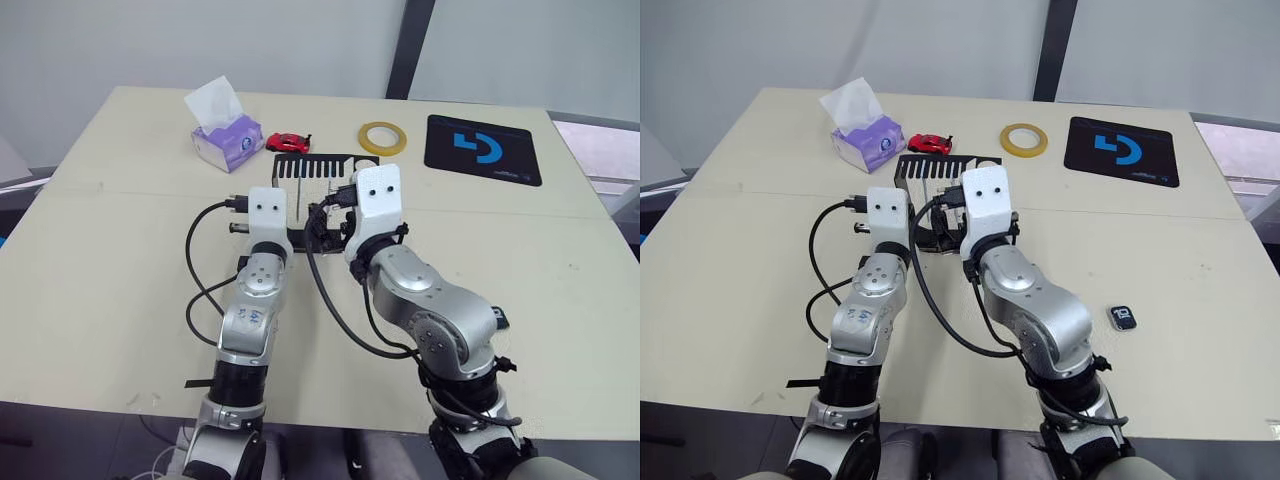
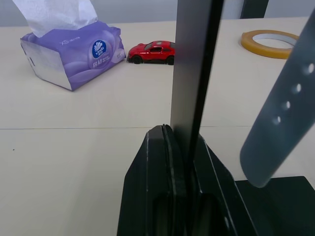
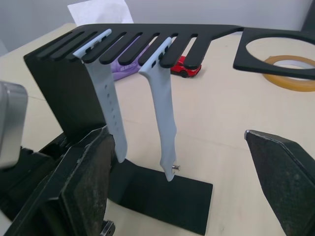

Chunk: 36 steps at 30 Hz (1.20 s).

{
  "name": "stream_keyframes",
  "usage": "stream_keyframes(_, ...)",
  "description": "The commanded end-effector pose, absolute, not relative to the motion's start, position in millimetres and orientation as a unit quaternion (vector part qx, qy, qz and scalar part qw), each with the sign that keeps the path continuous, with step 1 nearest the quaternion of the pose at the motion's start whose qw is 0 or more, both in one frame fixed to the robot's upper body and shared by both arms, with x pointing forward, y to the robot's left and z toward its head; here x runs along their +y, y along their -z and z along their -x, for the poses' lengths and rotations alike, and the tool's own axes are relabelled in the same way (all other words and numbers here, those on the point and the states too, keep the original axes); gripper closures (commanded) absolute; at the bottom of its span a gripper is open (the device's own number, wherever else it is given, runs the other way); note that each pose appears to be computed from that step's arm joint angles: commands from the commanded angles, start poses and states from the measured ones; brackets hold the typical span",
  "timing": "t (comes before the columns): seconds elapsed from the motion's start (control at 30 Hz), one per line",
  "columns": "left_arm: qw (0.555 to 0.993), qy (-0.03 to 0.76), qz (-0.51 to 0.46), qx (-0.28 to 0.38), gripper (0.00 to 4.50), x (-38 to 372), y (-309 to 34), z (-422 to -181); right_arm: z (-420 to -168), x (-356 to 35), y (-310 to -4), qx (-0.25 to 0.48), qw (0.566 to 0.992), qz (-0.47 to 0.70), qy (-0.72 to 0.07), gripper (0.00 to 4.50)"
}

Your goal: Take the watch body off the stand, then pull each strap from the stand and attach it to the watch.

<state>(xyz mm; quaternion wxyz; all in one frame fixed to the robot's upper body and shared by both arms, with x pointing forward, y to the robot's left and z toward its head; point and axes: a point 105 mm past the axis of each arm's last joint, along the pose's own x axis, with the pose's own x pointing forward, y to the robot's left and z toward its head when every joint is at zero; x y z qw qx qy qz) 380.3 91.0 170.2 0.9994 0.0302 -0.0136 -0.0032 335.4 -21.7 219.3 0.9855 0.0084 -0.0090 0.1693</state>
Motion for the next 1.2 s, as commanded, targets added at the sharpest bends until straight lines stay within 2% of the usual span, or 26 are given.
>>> stream_keyframes(0.03, 0.999, 0.008, -0.031, -0.009, 4.46, 86, -169, -381, -341, -18, -237, -0.056, 0.986, -0.011, -0.158, 0.0)
stream_keyframes(0.23, 0.999, 0.008, -0.029, -0.01, 4.46, 84, -170, -380, -352, -14, -234, -0.059, 0.988, -0.014, -0.141, 0.0)
stream_keyframes(0.63, 1.0, 0.004, -0.027, -0.011, 4.46, 83, -172, -378, -353, -13, -230, -0.071, 0.99, -0.012, -0.121, 0.0)
stream_keyframes(0.73, 1.0, 0.005, -0.026, -0.01, 4.5, 83, -172, -378, -352, -12, -226, -0.065, 0.99, -0.01, -0.127, 0.84)
stream_keyframes(0.9, 1.0, 0.006, -0.025, -0.011, 4.5, 82, -173, -378, -352, -7, -222, -0.058, 0.988, -0.007, -0.14, 3.28)
stream_keyframes(1.2, 1.0, 0.008, -0.025, -0.011, 4.5, 82, -173, -379, -353, -7, -223, -0.061, 0.988, -0.013, -0.138, 3.28)
